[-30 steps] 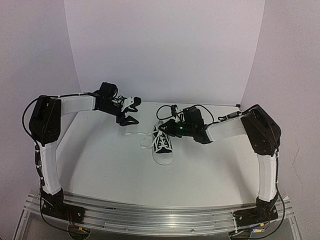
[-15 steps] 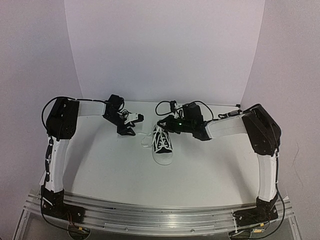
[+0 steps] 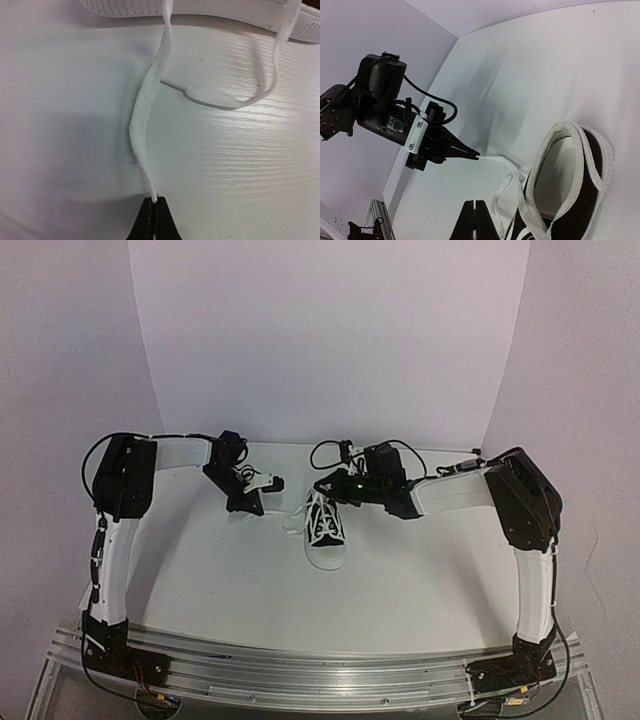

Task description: Tie the shoes

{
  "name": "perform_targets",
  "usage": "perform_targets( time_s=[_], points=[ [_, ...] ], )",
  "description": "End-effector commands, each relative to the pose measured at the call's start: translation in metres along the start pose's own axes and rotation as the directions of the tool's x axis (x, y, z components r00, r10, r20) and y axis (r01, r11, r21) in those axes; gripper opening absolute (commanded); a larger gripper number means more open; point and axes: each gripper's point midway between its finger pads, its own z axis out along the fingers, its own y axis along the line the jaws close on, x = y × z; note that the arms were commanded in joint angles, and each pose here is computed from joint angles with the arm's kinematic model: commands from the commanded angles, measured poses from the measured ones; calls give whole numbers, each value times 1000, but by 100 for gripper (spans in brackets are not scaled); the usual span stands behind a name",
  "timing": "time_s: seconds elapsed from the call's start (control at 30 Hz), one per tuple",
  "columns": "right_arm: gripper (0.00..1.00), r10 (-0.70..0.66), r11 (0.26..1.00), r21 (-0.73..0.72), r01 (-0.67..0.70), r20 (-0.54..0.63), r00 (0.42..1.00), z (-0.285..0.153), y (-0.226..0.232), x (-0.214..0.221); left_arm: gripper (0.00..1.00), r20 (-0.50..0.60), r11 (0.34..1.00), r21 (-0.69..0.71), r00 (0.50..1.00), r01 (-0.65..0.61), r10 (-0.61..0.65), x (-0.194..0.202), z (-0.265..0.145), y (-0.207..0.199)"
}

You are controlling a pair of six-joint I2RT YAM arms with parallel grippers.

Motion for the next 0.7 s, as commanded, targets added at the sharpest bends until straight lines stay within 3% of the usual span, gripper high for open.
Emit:
perform_targets(
  time_s=[0.0, 0.3, 0.47, 0.67],
  points=[
    [0, -7, 1000, -9, 7, 38, 999, 0, 13, -15, 0, 110, 993, 117, 993, 19, -32, -66, -51, -51],
    [0, 12, 1000, 5, -12, 16, 1000, 3, 12, -7, 0, 258, 962, 272, 964, -13, -60, -163, -70, -143],
    [0, 14, 1000, 0, -14, 14, 1000, 2, 15, -7, 0, 384, 936, 328, 923, -130, -7, -217, -65, -186],
    [0, -3, 1000, 1, 3, 1, 1000, -1, 17, -7, 0, 473, 908, 345, 880, -237, 49, -236, -36, -215]
  ],
)
